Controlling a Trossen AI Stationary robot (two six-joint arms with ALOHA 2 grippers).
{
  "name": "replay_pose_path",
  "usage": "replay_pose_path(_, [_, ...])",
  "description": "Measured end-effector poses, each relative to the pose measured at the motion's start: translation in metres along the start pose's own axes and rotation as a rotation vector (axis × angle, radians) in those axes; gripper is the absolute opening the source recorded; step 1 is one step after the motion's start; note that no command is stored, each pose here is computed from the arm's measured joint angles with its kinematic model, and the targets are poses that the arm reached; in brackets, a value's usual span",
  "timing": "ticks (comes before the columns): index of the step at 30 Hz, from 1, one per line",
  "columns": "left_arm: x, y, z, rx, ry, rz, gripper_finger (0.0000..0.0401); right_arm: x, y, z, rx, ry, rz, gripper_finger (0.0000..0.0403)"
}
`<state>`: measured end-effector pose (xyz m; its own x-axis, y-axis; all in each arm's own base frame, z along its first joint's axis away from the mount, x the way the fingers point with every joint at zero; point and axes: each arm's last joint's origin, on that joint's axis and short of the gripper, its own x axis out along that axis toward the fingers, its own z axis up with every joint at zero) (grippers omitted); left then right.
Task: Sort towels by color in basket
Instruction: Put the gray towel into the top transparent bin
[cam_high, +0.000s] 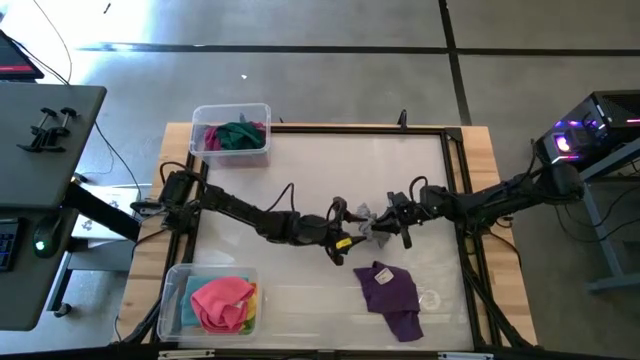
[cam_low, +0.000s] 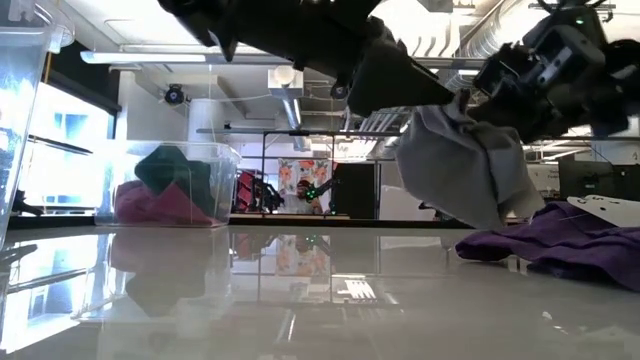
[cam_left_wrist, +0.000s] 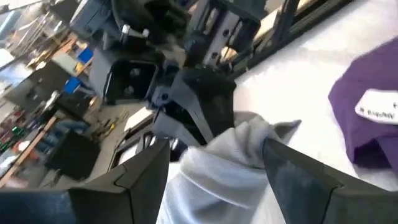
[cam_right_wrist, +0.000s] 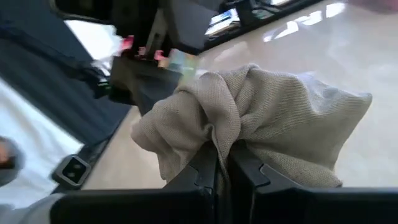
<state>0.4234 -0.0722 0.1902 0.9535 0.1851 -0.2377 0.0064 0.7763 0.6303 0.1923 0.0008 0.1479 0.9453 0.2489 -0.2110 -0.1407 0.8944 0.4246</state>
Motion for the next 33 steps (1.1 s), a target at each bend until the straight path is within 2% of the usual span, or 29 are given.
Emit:
replay_pose_path(4, [0.004, 0.008, -0.005, -0.042, -0.031, -0.045, 0.0245, 0.009, 0.005, 0.018, -0.044, 0.01, 0.071, 0.001])
replay_pose_path(8, [0.005, 0.01, -0.006, -0.066, -0.028, -0.042, 0.0243, 0.018, 0.008, 0.032, -0.082, 0.073, 0.073, 0.001])
replay_pose_path(11, [0.005, 0.009, -0.006, -0.049, -0.026, -0.044, 0.0226, 0.022, 0.009, 0.037, -0.097, 0.107, 0.048, 0.001])
replay_pose_path(16, [0.002, 0.003, -0.003, -0.033, -0.022, -0.051, 0.0157, 0.023, 0.01, 0.041, -0.1, 0.078, 0.021, 0.0036])
replay_pose_path(22, [-0.005, -0.011, 0.006, -0.03, 0.01, -0.008, 0.0049, 0.022, 0.008, 0.038, -0.089, 0.109, 0.003, 0.0114])
replay_pose_path(25, [-0.011, -0.021, 0.01, -0.048, 0.051, 0.031, 0.0011, 0.019, 0.002, 0.034, -0.075, 0.167, -0.046, 0.0147])
replay_pose_path(28, [-0.018, -0.032, 0.016, -0.066, 0.087, 0.078, 0.0012, 0.014, -0.004, 0.03, -0.056, 0.209, -0.167, 0.0162])
replay_pose_path(33, [-0.029, -0.048, 0.02, -0.089, 0.169, 0.142, 0.0007, 0.004, -0.008, 0.029, -0.076, 0.23, -0.372, 0.0164])
